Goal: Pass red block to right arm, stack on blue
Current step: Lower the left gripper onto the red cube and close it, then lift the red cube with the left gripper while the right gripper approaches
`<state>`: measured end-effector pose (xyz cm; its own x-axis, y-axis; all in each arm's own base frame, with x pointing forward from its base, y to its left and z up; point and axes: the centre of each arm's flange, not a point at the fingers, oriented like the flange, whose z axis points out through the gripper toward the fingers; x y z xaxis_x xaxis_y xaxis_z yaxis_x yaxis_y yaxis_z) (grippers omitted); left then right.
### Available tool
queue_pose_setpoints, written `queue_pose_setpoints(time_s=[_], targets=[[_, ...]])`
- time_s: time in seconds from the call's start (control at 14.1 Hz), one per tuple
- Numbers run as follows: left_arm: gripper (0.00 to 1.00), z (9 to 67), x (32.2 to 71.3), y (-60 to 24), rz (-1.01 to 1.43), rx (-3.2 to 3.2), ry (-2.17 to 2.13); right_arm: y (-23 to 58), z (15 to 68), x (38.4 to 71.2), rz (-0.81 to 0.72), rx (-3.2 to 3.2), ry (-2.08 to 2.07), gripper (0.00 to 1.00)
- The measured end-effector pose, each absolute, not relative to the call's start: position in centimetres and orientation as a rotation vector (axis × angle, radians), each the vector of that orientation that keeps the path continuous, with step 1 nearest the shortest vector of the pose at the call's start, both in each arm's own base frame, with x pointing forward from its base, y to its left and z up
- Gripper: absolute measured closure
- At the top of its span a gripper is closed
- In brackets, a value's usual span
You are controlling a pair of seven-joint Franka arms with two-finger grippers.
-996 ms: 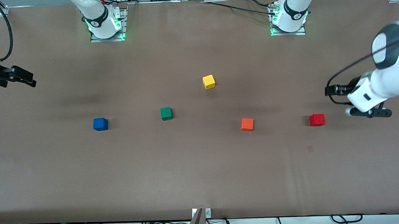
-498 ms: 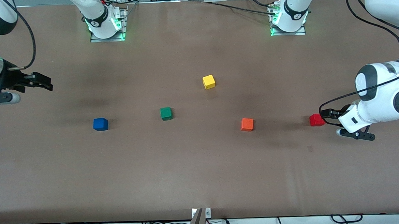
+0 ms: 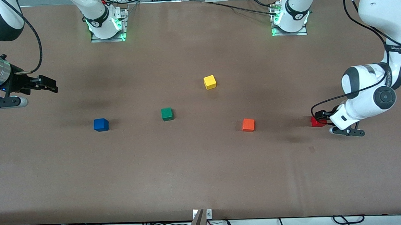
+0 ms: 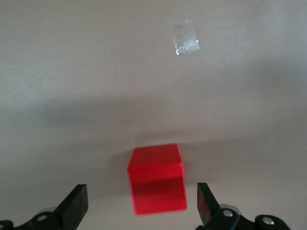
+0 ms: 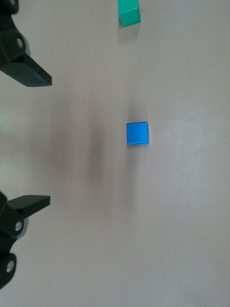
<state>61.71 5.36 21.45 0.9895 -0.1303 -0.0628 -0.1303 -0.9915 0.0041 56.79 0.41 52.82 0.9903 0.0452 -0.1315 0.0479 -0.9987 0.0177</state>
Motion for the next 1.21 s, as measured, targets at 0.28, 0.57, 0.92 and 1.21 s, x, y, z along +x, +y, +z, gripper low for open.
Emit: queue_pose_setpoints(time_s=[0.28,0.57,0.92,1.21], targets=[[0.00,18.6,61.5,5.4,-0.094,3.136,-0.190,0.4,51.9,56.9,-0.247,3.110,0.072,0.00],[0.39,18.5,61.4,5.3,-0.120,3.132,-0.183,0.4,51.4,57.1,-0.263,3.122,0.066,0.00],[0.44,22.9,62.2,0.3,-0.202,3.072,-0.311,1.7,51.1,56.7,-0.336,3.295,0.013,0.00],[0.44,33.7,65.1,-7.5,-0.116,2.932,-0.787,4.4,48.9,57.8,-0.438,3.520,-0.054,0.00]])
